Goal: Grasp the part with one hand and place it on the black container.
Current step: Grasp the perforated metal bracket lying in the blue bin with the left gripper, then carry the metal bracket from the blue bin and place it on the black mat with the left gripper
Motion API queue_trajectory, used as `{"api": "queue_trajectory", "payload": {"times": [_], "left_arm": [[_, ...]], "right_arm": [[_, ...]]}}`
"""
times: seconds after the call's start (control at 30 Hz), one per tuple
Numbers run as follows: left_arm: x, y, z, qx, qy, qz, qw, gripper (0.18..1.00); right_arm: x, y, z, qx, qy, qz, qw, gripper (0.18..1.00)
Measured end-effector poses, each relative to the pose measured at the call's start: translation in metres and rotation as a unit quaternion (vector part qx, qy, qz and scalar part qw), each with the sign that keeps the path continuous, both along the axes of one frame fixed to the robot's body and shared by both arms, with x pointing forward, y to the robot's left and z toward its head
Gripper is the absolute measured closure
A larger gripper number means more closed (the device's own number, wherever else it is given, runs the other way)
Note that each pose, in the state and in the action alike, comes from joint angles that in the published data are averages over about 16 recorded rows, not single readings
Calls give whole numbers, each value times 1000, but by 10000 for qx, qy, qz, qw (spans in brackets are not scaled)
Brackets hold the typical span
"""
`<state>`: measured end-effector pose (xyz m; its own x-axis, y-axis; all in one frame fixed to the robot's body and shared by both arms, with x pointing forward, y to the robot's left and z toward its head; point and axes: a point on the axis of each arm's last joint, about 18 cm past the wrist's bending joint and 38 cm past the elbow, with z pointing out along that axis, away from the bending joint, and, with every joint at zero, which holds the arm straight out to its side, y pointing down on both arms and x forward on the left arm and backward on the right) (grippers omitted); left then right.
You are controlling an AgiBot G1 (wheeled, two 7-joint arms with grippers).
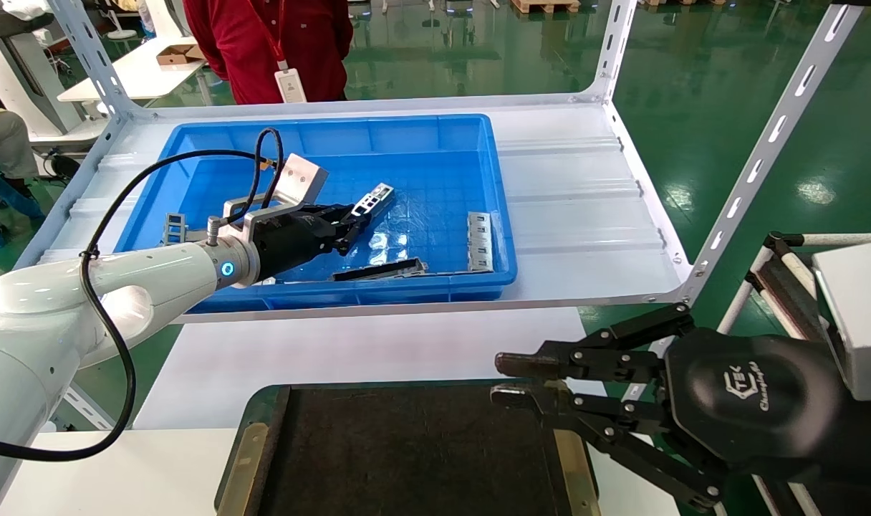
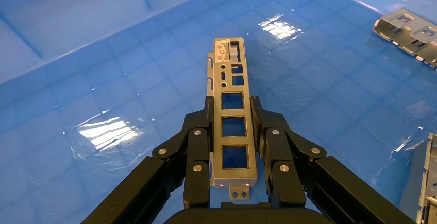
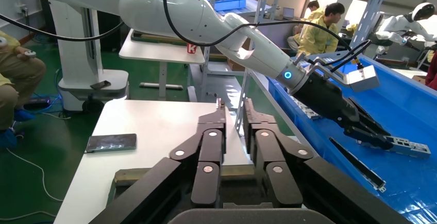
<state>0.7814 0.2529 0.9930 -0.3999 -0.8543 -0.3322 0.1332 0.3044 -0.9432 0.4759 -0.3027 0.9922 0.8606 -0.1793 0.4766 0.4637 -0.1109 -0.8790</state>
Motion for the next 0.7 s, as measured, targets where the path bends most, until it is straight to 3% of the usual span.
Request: {"api": "queue_trajectory", "payload": {"times": [0.4,0.7], "left_arm": [[-9,3,29,-345,-210,-267,9988,862],[-39,3,55,-495,-379,-1202,9908,862]], "right_arm": [[0,0,0,0,0,0,10000,963],[0,0,0,0,0,0,10000,986]]}}
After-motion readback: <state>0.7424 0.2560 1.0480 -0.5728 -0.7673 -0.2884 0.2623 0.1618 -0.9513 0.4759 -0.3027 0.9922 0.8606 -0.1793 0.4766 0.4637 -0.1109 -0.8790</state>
